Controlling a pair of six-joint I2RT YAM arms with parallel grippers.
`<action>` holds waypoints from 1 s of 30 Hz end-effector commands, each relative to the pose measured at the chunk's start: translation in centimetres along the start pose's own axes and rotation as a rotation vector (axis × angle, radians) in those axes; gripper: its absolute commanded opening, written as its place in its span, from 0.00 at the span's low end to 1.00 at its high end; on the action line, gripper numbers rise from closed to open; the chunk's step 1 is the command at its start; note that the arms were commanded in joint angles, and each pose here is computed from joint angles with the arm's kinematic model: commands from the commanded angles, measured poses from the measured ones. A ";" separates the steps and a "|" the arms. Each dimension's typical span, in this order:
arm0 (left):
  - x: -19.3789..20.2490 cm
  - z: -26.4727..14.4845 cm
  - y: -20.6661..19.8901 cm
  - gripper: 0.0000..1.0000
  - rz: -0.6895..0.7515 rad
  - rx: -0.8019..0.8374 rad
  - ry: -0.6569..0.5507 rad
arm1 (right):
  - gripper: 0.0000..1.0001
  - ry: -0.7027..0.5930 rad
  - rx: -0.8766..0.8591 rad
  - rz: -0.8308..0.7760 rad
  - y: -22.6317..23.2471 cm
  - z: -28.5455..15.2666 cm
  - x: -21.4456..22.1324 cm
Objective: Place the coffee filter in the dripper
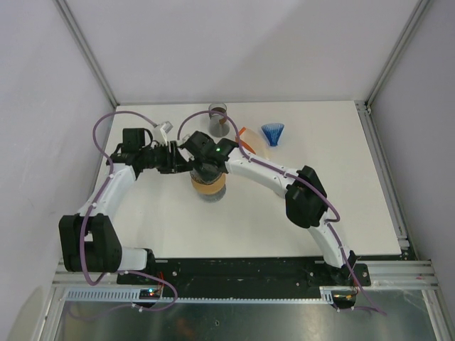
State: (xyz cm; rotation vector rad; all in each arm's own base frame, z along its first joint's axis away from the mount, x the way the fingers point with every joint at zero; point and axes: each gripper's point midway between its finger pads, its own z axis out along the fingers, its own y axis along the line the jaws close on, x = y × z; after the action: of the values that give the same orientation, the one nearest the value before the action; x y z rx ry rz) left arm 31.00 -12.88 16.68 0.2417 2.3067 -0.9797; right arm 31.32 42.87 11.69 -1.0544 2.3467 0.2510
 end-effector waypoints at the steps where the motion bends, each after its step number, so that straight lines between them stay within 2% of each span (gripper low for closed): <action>1: -0.4 -0.1 -0.3 0.43 0.024 0.005 -0.026 | 0.01 -0.138 0.006 0.015 -0.4 -2.9 -3.7; 7: -0.8 -0.5 -0.5 0.43 0.050 -0.004 -0.043 | 0.10 -0.230 0.025 0.018 -1.1 -5.5 -5.5; 14: -1.5 -1.1 -1.0 0.43 0.084 -0.012 -0.071 | 0.17 -0.262 0.034 0.017 -1.7 -7.0 -6.1; 30: -2.8 -2.0 -1.9 0.56 0.142 -0.011 -0.110 | 0.29 -0.349 0.030 0.044 -2.6 -11.4 -7.6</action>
State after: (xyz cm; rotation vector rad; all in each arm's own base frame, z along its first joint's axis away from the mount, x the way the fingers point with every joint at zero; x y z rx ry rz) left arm 31.05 -12.52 17.90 0.2650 2.2588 -0.9245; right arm 32.71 42.61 19.95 -0.9388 2.1541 0.3375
